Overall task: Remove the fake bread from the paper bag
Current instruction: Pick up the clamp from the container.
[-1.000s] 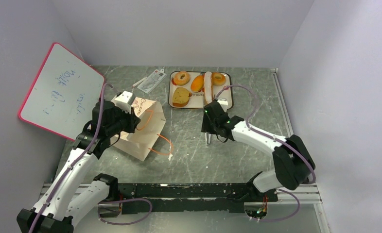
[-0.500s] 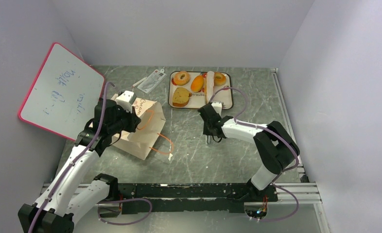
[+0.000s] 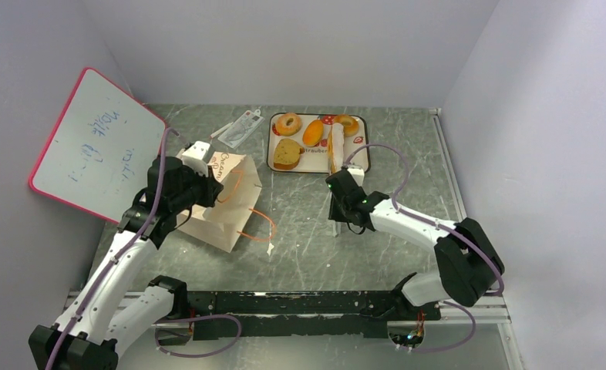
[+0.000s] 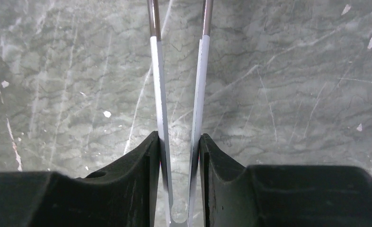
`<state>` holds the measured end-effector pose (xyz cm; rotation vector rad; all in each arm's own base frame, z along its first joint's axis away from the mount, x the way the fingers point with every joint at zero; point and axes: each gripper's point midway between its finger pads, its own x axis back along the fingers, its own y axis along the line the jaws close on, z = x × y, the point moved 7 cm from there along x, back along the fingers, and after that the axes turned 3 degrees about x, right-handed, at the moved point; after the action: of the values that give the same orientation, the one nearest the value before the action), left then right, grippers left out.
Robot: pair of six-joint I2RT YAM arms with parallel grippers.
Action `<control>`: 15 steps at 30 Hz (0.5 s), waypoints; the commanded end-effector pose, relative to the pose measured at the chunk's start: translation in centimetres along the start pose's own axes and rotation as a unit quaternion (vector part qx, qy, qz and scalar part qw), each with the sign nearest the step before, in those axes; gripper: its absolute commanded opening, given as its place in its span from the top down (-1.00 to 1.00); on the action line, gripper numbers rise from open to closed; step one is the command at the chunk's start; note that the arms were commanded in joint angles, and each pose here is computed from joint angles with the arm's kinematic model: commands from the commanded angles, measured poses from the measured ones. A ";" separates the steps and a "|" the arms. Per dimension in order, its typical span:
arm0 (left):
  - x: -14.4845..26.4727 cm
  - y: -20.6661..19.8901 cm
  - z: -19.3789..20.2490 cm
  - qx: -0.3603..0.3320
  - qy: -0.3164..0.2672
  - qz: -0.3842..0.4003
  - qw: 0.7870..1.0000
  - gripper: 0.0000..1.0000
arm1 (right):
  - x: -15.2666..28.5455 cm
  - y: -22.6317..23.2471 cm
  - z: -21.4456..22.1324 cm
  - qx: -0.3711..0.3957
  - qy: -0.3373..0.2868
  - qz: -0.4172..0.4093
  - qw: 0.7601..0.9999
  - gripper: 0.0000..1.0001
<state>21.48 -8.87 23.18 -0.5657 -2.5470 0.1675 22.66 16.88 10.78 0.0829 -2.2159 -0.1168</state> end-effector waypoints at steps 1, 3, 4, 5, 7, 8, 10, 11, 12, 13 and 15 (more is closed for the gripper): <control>0.2 -0.4 -1.1 0.006 -0.042 0.022 0.999 0.86 | 0.5 -0.2 0.5 0.007 0.019 0.007 1.000 0.33; 0.3 -0.4 -1.1 0.009 -0.045 0.021 0.999 0.86 | 0.8 0.0 0.2 0.005 0.018 0.004 1.000 0.34; 0.3 -0.5 -1.1 0.010 -0.046 0.021 0.999 0.86 | 1.0 0.0 0.1 0.003 0.016 0.001 1.000 0.33; 0.4 -0.5 -1.1 0.010 -0.049 0.022 0.999 0.86 | 1.2 0.1 -0.1 0.000 0.013 -0.002 1.000 0.33; 0.6 -0.5 -1.2 0.010 -0.052 0.021 0.998 0.86 | 1.6 0.2 -0.4 -0.003 0.012 -0.005 1.000 0.30; 0.7 -0.5 -1.1 0.010 -0.052 0.021 0.998 0.86 | 1.7 0.2 -0.6 -0.005 0.010 -0.006 1.000 0.28; 0.7 -0.5 -1.0 0.011 -0.053 0.021 0.998 0.86 | 1.9 0.3 -1.0 -0.010 0.006 -0.006 1.000 0.24; 0.7 -0.5 -0.9 0.011 -0.053 0.023 0.998 0.86 | 1.8 0.3 -1.2 -0.012 0.005 -0.006 1.000 0.23; 0.7 -0.6 -0.9 0.012 -0.053 0.024 0.998 0.86 | 1.9 0.4 -1.5 -0.015 0.002 -0.008 1.000 0.22; 0.8 -0.6 -0.9 0.012 -0.054 0.025 0.998 0.86 | 1.7 0.4 -1.7 -0.017 0.003 -0.008 1.000 0.21; 0.8 -0.6 -0.8 0.013 -0.053 0.026 0.998 0.86 | 1.5 0.5 -2.1 -0.020 0.002 -0.011 1.000 0.19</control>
<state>20.93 -8.86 23.59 -0.5769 -2.5925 0.2179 22.27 16.67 11.90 0.0811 -2.1786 -0.1212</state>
